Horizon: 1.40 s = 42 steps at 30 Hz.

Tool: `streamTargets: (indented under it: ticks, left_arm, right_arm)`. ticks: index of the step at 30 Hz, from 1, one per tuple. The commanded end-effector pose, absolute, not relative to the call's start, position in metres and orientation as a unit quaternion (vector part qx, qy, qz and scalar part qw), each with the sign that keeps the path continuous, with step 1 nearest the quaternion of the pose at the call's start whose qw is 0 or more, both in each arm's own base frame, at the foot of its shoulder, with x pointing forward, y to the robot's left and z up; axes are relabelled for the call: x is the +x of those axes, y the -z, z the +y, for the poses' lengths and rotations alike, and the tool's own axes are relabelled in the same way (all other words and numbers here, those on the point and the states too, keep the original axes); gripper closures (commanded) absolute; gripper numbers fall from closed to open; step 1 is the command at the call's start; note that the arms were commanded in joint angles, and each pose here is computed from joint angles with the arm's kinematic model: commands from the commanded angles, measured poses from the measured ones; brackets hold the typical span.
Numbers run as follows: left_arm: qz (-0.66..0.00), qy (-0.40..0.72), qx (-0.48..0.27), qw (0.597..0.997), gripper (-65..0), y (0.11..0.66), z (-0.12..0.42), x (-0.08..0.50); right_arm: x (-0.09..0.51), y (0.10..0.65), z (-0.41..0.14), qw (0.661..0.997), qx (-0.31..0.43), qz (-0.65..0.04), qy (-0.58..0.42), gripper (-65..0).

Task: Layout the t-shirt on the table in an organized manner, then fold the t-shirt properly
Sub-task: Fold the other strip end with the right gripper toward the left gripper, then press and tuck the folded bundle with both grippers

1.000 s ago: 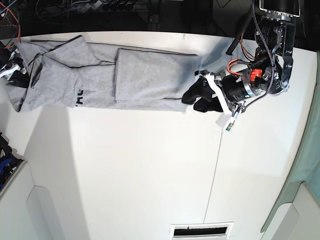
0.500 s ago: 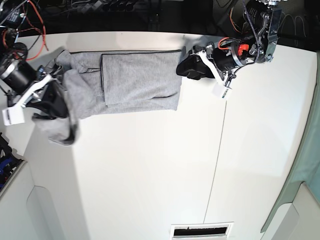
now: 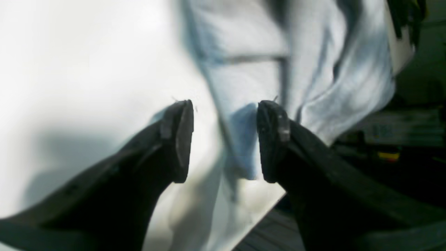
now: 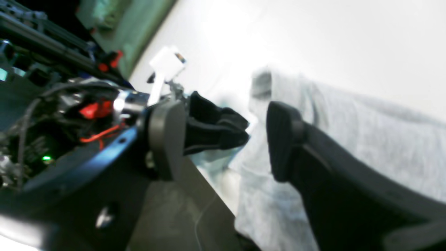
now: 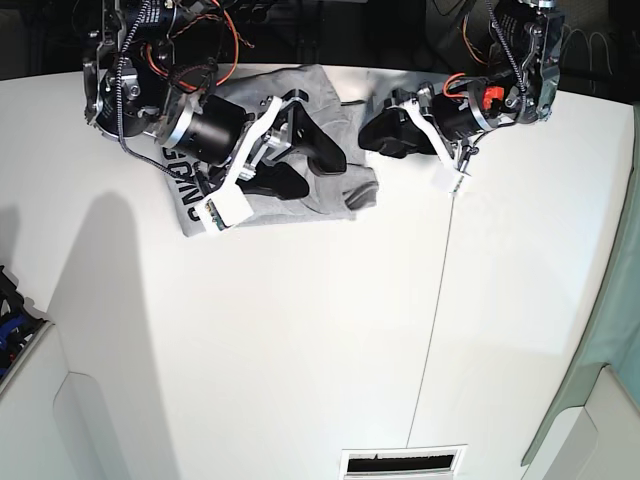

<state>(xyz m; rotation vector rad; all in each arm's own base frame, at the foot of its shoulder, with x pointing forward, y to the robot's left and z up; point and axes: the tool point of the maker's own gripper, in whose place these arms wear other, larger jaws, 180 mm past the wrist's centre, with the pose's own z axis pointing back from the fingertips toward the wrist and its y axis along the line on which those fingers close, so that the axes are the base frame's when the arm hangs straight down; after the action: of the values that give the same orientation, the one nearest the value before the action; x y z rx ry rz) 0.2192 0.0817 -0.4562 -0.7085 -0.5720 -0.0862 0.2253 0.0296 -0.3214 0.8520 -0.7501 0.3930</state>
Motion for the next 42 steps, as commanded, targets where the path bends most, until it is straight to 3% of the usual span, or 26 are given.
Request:
streamTargets:
  ticks: [1, 5, 6, 8, 10, 13, 19, 26, 31, 36, 42]
  left_arm:
    - [-0.282, 0.043, -0.333, 0.899, -32.4, 0.452, 0.093, 0.224]
    - [-0.303, 0.073, -0.330, 0.891, -32.2, 0.433, 0.114, 0.230]
    - [-0.309, 0.085, -0.328, 0.889, -29.6, 0.426, 0.118, 0.232]
    - [-0.328, 0.107, -0.319, 0.882, -18.2, 0.408, 0.124, 0.239]
    - [-0.349, 0.134, -0.316, 0.872, -6.0, 0.386, 0.122, 0.245]
    - [-0.378, 0.167, -0.334, 0.847, 0.0, 0.352, 0.106, 0.246]
    - [-0.332, 0.235, -0.416, 0.814, 0.0, 0.347, 0.028, 0.199]
    - [-0.259, 0.314, -0.440, 0.801, 0.0, 0.386, -0.056, 0.144]
    - [-0.226, 0.281, -0.433, 0.826, 0.0, 0.420, -0.047, 0.151]
    - [-0.239, 0.244, -0.376, 0.861, 0.0, 0.440, -0.010, 0.196]
    - [-0.244, 0.221, -0.330, 0.885, 0.0, 0.456, 0.026, 0.233]
  right_arm:
    - [0.232, 0.303, 0.033, 0.804, 0.416, -0.382, -0.183, -36.9]
    - [0.247, 0.293, 0.023, 0.798, 0.399, -0.417, -0.173, -36.9]
    - [0.254, 0.293, 0.016, 0.801, 0.384, -0.429, -0.167, -36.8]
    - [0.273, 0.290, -0.004, 0.805, 0.347, -0.457, -0.150, -35.5]
    - [0.291, 0.287, -0.029, 0.810, 0.304, -0.483, -0.131, -25.6]
    - [0.315, 0.280, -0.059, 0.814, 0.258, -0.508, -0.113, 0.0]
    - [0.357, 0.290, -0.089, 0.824, 0.215, -0.516, -0.094, 0.0]
    - [0.405, 0.351, -0.095, 0.862, 0.237, -0.441, -0.074, 0.0]
    - [0.395, 0.394, -0.072, 0.889, 0.243, -0.367, -0.123, 0.0]
    - [0.363, 0.425, -0.070, 0.906, 0.225, -0.312, -0.180, 0.0]
    - [0.324, 0.439, -0.093, 0.913, 0.240, -0.292, -0.155, 0.0]
